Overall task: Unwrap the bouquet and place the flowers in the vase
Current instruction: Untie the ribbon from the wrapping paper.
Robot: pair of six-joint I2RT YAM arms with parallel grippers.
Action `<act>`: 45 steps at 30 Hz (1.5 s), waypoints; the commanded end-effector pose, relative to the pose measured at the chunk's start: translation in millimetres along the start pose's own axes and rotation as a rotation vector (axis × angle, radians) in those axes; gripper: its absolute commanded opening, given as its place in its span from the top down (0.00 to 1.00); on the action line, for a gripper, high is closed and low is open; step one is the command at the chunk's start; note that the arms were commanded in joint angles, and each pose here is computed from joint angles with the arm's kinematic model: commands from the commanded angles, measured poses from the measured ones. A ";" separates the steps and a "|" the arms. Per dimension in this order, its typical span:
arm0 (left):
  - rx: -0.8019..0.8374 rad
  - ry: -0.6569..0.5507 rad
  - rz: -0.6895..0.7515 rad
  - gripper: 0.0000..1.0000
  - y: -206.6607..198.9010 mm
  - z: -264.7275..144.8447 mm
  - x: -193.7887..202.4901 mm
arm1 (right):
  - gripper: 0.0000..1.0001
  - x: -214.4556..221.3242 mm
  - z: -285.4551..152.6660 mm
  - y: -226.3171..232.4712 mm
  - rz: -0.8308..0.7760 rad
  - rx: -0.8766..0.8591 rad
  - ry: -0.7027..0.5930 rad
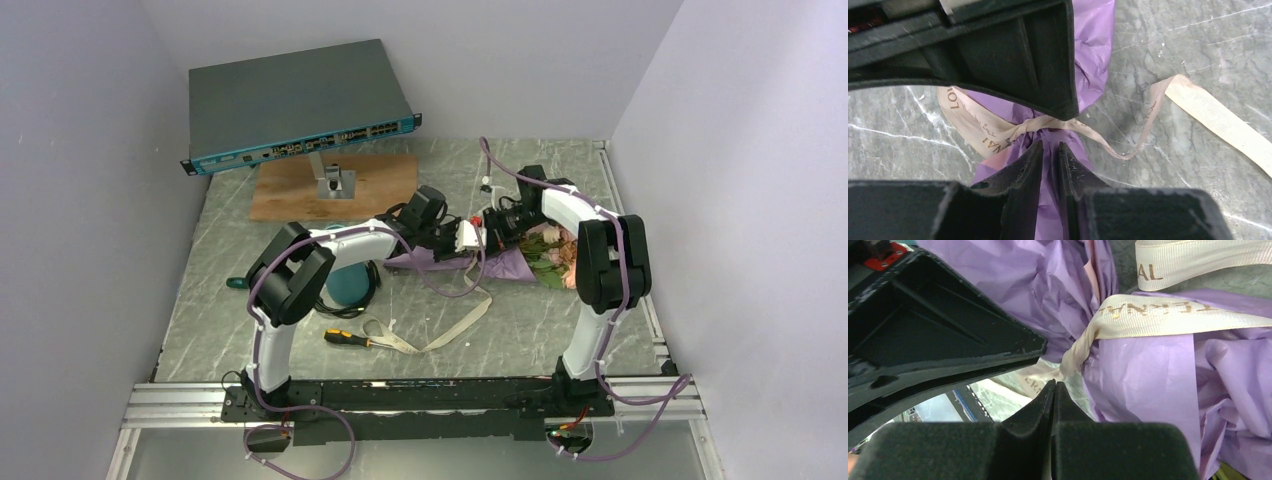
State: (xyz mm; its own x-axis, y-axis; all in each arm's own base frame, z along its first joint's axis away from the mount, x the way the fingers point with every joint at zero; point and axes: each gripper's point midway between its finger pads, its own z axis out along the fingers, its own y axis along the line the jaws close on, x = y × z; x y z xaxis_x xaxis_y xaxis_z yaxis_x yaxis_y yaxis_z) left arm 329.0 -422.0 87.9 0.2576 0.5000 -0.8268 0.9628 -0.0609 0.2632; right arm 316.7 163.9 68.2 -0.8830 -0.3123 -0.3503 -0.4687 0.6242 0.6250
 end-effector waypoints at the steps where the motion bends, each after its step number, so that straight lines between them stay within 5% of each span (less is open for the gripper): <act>1: 0.005 -0.001 0.058 0.76 3.4 2.8 -0.8 | 1.00 -13.9 -15.0 6.4 -0.059 0.027 -0.052; 6: 0.037 0.019 0.050 0.76 -11.1 3.3 6.5 | 0.75 -22.5 -11.1 1.2 -0.011 0.040 -0.048; 12: 0.032 0.021 0.048 0.76 -9.6 4.5 5.9 | 0.70 -29.0 -3.9 -7.7 0.021 0.067 -0.042; 22: 0.021 0.028 -0.017 0.76 -7.7 8.3 8.1 | 0.77 -17.7 8.0 -19.9 0.062 0.070 0.015; 26: 0.029 0.035 -0.035 0.76 -12.1 7.7 13.4 | 1.00 -14.0 6.7 -15.3 0.044 0.050 0.019; 32: 0.019 -0.009 -0.102 0.76 -5.7 -7.4 5.4 | 1.00 -6.8 -5.1 -14.5 -0.016 0.032 0.008; 39: -0.013 -0.141 0.037 0.77 9.7 -28.3 -53.9 | 1.00 -6.9 -5.2 -5.1 -0.058 -0.027 -0.012; 45: -0.021 -0.139 0.097 0.77 20.8 -16.2 -53.3 | 1.00 -6.3 -5.0 -2.4 -0.065 -0.041 -0.018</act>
State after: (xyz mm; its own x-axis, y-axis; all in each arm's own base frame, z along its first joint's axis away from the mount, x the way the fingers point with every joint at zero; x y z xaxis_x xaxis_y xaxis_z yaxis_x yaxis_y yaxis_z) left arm 326.5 -422.2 115.5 0.2524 0.4422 -0.8607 0.9655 -0.0558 0.2545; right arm 324.4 158.9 54.8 -0.8828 -0.3287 -0.3355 -0.4697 0.6125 0.6358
